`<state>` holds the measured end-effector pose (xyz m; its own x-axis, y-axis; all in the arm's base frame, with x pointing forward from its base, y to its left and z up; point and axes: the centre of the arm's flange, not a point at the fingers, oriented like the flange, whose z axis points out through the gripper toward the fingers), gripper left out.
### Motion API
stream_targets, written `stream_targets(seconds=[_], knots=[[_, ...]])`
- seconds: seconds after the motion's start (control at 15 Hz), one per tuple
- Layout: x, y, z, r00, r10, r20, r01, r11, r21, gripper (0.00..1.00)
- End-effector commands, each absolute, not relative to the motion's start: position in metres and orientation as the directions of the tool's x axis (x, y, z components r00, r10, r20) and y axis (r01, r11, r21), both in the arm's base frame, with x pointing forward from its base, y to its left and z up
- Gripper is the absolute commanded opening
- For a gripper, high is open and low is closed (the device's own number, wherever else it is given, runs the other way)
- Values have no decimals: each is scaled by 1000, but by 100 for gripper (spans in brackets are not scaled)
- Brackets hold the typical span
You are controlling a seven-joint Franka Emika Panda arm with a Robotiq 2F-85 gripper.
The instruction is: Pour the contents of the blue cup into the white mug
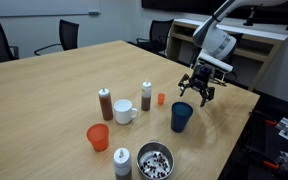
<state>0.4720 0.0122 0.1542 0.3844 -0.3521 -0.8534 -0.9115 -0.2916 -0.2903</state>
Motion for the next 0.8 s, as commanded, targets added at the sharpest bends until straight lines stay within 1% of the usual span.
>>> stream_targets(seconds=[0.0,0.33,0.73], knots=[[478,18,149,380,-284,-880,-914,-260,-311,100],[478,26,131,344,-233,-910,-922,-266,-280,100],[490,29,123,365,-191,-911,-909,-283,-304,100]])
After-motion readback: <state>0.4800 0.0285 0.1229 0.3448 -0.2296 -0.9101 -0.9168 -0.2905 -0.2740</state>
